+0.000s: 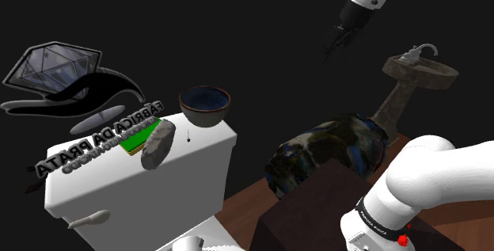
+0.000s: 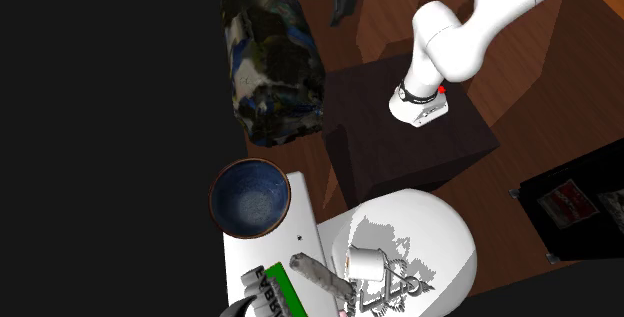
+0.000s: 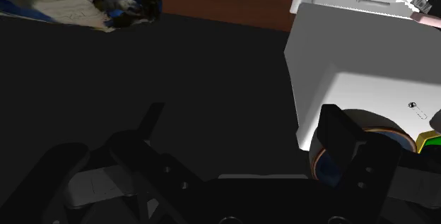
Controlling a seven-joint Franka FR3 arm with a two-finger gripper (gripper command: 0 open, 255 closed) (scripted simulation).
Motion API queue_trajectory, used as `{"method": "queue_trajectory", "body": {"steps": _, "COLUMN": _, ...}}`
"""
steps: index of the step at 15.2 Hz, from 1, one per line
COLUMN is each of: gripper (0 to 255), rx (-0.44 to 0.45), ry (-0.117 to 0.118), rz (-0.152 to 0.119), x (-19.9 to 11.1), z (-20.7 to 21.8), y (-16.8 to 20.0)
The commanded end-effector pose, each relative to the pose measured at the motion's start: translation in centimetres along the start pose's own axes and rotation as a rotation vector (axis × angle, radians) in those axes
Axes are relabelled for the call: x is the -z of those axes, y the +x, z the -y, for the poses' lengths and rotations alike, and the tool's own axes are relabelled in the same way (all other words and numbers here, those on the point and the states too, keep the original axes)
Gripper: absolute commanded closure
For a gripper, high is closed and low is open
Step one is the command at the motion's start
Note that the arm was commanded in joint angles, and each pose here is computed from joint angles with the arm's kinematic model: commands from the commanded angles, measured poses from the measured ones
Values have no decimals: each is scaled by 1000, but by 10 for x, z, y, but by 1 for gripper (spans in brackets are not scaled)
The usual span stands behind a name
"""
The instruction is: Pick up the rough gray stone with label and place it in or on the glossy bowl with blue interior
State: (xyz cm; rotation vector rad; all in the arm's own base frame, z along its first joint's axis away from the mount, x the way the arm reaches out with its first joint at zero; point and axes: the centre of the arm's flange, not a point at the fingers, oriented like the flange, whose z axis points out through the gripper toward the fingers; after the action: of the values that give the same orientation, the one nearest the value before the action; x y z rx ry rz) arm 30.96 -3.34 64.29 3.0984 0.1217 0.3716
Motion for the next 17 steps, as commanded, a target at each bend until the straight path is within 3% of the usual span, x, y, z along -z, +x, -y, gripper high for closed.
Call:
{"method": "queue_trajectory", "body": {"steps": 1, "gripper": 0, "rx": 0, "ry": 0, "rz": 0, "x": 0, "z": 0, "y": 0}}
{"method": "queue_trajectory", "body": {"steps": 17, "gripper": 0, "rx": -304, "ry": -16, "rz": 112, "x": -81, "z": 194, "y": 37}}
